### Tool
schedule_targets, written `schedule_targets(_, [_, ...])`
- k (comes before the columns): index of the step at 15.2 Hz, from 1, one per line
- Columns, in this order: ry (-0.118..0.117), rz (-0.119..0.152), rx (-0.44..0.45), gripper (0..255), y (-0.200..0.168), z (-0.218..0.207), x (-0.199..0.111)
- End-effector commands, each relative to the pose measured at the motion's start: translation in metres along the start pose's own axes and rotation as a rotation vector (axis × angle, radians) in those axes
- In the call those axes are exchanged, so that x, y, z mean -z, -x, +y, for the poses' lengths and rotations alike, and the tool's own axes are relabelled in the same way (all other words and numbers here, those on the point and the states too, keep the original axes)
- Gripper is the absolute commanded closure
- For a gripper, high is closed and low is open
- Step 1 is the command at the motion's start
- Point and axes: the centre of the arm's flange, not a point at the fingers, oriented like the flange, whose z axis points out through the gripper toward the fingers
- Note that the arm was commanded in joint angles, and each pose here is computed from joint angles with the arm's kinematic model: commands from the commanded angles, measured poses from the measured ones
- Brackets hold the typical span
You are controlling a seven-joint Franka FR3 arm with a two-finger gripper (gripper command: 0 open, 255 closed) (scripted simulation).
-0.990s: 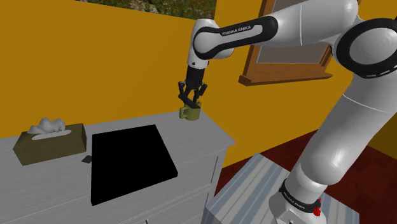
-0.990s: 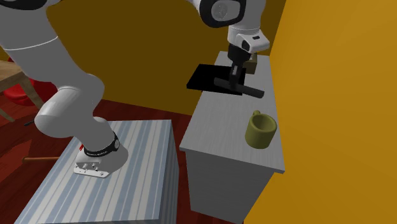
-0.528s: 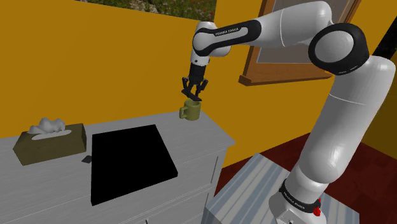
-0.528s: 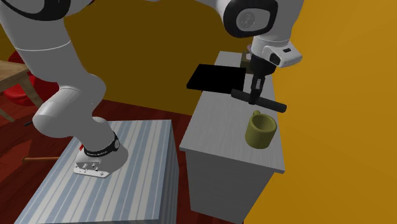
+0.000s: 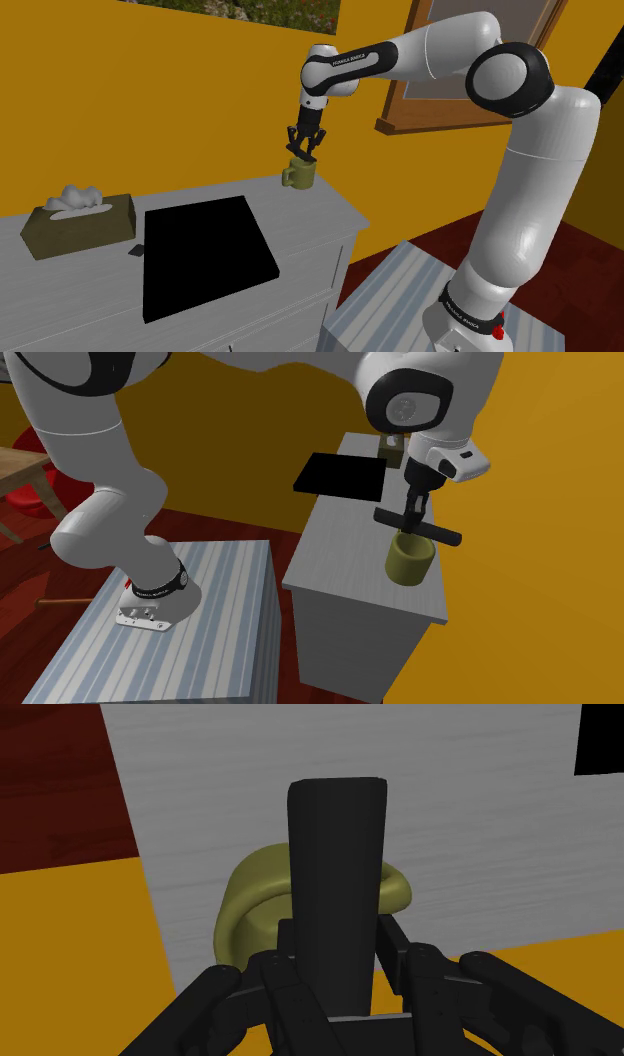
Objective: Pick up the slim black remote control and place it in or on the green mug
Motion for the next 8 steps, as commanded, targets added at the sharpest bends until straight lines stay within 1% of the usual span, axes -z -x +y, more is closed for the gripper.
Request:
schedule_targets(1, [0.0,0.001,0.0,255,0.0,0.002,-0.01])
schedule_targets(5, [0.0,0.001,0.0,255,-0.001,0.004,-0.033])
schedule_targets(8, [0.0,0.001,0.0,255,-0.001,0.004,-0.033])
